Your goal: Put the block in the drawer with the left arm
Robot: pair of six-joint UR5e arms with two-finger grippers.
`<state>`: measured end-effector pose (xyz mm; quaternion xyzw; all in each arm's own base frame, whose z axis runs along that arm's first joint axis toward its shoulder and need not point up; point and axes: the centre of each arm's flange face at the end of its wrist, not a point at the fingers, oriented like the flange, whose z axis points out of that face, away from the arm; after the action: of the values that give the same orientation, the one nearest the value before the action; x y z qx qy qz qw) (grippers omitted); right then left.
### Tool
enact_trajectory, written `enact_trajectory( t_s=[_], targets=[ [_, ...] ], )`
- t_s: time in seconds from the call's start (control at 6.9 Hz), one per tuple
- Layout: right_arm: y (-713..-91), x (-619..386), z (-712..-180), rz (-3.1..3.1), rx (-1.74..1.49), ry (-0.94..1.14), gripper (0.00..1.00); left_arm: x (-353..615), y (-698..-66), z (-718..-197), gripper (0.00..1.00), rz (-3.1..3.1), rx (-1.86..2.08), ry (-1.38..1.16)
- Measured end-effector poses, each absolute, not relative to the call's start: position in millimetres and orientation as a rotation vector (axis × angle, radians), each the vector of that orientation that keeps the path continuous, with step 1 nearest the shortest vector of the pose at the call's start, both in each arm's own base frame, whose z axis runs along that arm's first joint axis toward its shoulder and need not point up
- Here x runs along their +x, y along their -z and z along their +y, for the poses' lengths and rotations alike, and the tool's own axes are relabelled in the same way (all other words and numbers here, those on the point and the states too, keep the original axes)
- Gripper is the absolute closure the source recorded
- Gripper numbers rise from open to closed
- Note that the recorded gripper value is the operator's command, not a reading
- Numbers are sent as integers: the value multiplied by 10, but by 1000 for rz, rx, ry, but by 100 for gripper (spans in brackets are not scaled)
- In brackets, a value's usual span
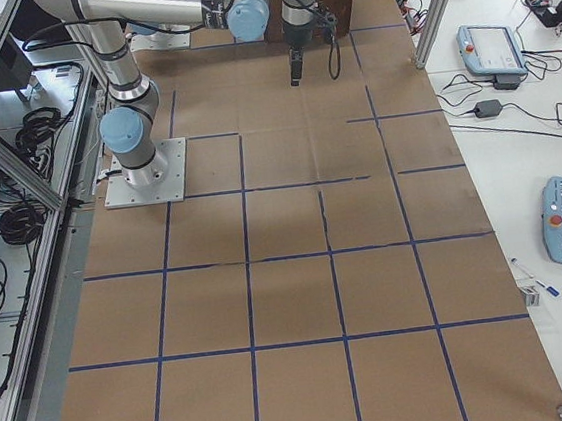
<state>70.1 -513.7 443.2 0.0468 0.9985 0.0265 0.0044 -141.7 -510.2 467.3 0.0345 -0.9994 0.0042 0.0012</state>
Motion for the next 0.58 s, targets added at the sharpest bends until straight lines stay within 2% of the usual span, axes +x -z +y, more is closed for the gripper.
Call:
enact_trajectory(
  t_s=[0.58],
  targets=[
    [-4438, 700, -5139, 3128, 147, -81, 0, -1416, -4691, -4983, 1, -3149, -8, -15]
  ],
)
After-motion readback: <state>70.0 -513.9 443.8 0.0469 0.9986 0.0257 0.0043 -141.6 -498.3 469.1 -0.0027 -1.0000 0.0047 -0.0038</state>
